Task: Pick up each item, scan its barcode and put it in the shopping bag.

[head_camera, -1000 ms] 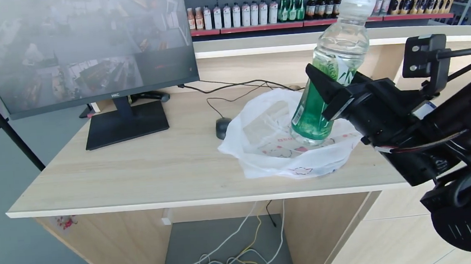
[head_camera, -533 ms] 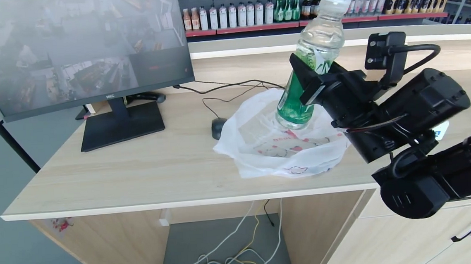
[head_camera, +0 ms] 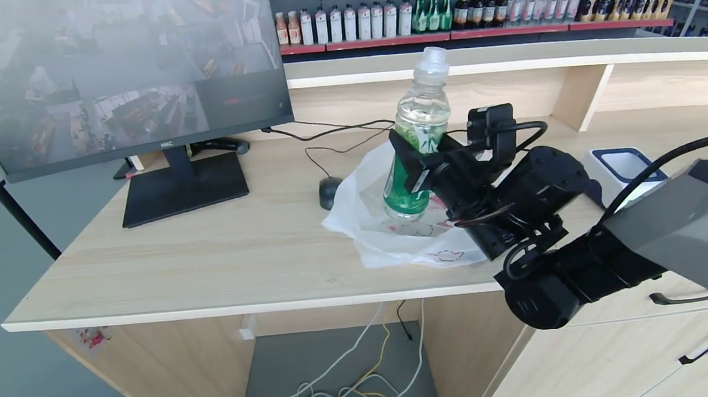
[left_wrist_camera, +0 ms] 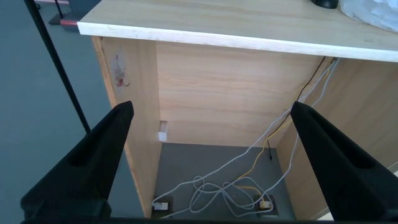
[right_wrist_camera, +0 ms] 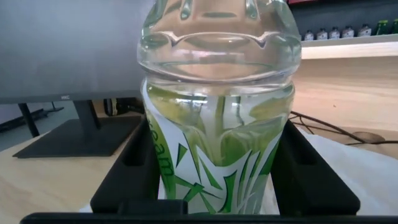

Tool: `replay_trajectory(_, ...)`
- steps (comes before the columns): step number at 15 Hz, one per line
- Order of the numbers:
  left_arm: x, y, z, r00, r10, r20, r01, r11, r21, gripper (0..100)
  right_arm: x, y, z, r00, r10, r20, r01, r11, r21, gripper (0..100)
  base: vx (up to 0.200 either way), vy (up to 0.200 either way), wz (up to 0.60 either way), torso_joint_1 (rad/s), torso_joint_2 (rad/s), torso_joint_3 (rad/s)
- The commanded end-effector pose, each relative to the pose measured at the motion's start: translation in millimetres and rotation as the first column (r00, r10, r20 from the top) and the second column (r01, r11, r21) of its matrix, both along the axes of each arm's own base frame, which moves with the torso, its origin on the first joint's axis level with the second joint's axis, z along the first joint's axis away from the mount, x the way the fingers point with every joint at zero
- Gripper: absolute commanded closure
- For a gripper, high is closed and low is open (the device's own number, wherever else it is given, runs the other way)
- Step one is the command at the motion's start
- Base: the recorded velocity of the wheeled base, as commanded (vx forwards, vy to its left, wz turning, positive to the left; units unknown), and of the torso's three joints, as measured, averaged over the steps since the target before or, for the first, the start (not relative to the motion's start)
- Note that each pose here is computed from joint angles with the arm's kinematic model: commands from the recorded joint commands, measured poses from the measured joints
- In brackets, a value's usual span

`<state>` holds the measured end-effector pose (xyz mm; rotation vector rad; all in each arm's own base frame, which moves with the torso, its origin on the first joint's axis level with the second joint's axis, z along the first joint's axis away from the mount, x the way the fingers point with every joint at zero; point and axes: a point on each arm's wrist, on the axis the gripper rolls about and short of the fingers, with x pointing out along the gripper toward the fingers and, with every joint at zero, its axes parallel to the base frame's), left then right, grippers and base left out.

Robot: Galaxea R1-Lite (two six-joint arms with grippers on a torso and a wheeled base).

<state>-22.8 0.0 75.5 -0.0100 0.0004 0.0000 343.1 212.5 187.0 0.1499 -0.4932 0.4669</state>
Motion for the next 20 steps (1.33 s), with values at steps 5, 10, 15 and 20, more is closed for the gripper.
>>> replay_trajectory(5,0,0.0,0.0,1.0,0.0,0.0,0.0,1.0,0.001,0,44,-6,-13,0.996,-0.06,0.073,0.062,0.997,-0.036,100,0.0,0.0,0.0,0.0,0.0,0.0)
replay_trajectory(10,0,0.0,0.0,1.0,0.0,0.0,0.0,1.0,0.001,0,49,7,18,0.992,-0.035,0.118,0.038,0.999,-0.021,100,0.0,0.0,0.0,0.0,0.0,0.0)
replay_trajectory(15,0,0.0,0.1,1.0,0.0,0.002,0.0,1.0,0.001,0,60,23,26,0.998,-0.013,0.059,0.017,0.998,-0.056,100,0.0,0.0,0.0,0.0,0.0,0.0)
replay_trajectory(20,0,0.0,0.1,1.0,0.0,0.002,0.0,1.0,0.001,0,66,26,21,0.998,-0.016,0.063,0.019,0.998,-0.055,100,0.0,0.0,0.0,0.0,0.0,0.0)
